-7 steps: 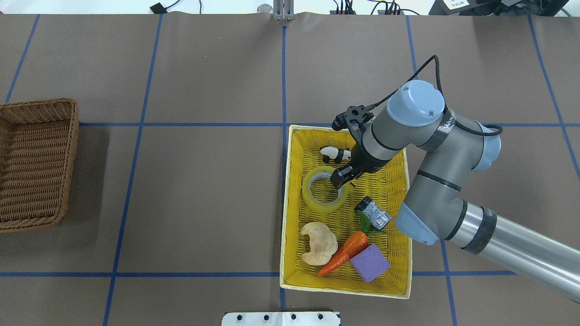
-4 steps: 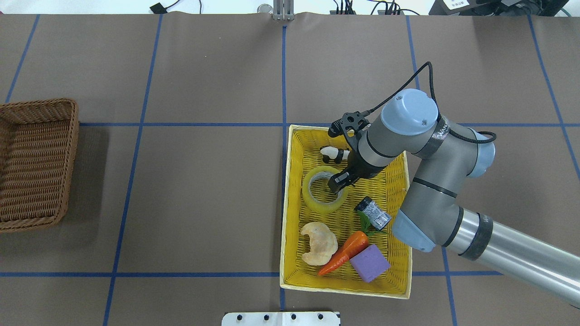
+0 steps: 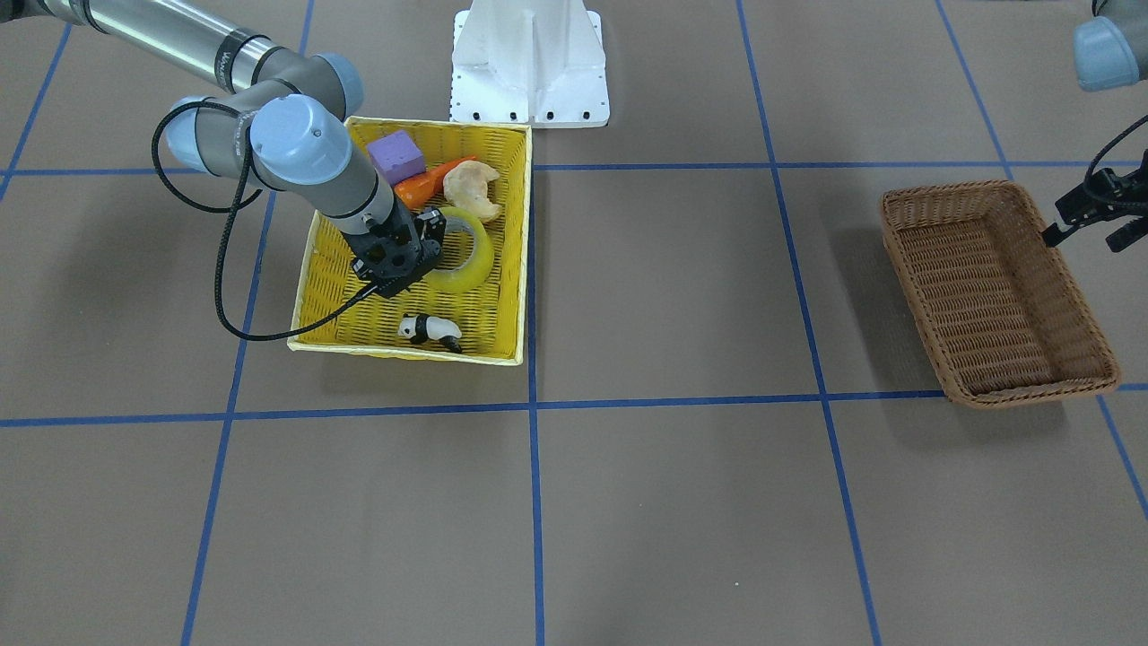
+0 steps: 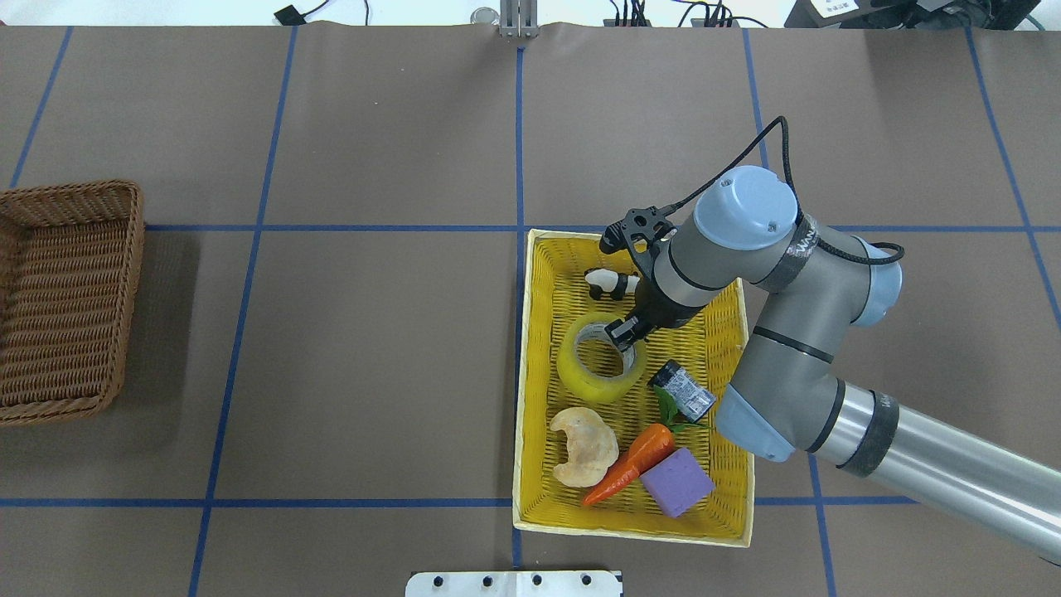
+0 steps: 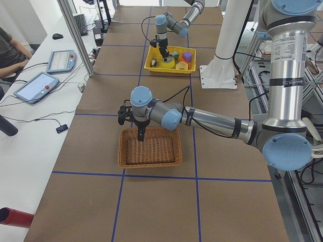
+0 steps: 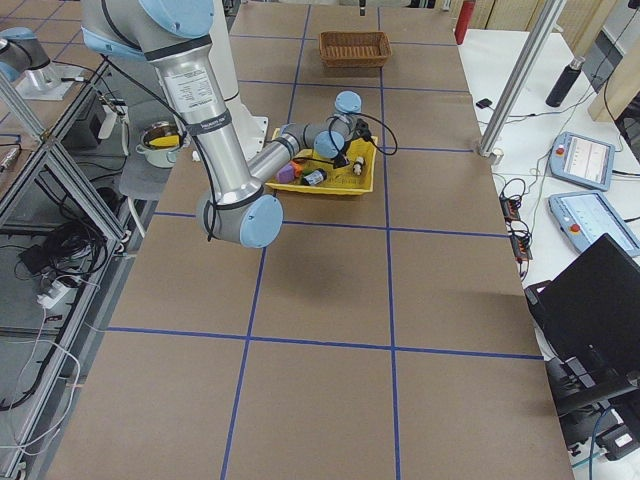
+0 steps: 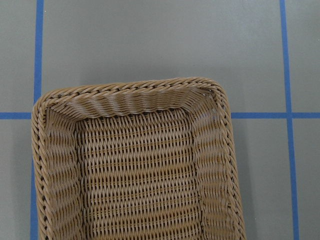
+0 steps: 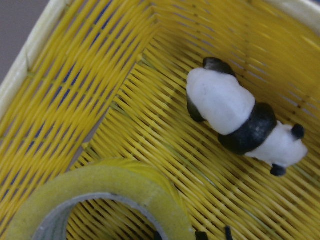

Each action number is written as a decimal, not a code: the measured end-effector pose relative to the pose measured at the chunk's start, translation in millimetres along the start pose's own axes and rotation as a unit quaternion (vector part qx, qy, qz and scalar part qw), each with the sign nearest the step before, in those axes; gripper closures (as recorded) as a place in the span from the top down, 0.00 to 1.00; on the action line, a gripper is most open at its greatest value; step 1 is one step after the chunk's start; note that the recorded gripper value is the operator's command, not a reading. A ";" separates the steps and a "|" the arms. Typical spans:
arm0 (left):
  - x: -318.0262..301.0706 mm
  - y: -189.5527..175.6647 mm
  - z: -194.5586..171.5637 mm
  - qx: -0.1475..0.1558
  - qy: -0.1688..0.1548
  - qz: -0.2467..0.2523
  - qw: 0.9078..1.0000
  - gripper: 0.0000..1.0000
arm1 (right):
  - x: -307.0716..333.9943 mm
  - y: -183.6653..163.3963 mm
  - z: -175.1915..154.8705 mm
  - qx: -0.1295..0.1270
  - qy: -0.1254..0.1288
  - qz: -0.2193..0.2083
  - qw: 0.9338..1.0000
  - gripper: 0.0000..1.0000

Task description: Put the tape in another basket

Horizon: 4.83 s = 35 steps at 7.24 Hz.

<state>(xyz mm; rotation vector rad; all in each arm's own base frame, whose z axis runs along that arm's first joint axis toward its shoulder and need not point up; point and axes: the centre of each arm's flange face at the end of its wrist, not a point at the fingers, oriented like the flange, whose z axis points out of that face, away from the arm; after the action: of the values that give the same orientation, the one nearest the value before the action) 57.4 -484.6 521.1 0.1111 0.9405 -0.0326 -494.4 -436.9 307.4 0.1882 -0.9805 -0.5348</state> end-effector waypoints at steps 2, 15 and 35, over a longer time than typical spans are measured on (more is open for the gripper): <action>0.9 -0.2 -0.6 0.001 0.000 0.000 1.000 0.98 | 5.0 -13.5 -38.2 0.022 -0.015 0.007 1.000 0.00; 270.5 -35.3 -4.4 -0.019 0.253 0.011 0.967 0.98 | -89.3 -5.4 -101.4 0.168 -0.345 0.245 0.891 0.00; 396.9 80.5 52.1 -0.166 0.638 -0.216 0.720 0.91 | -121.2 25.1 -56.9 0.180 -0.563 0.262 0.763 0.00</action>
<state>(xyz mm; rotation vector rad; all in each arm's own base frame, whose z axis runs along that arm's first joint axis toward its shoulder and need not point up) 339.4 -402.1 237.5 -0.5096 2.3443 -0.2425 -492.0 -358.4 196.2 -0.1120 -2.2379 0.1529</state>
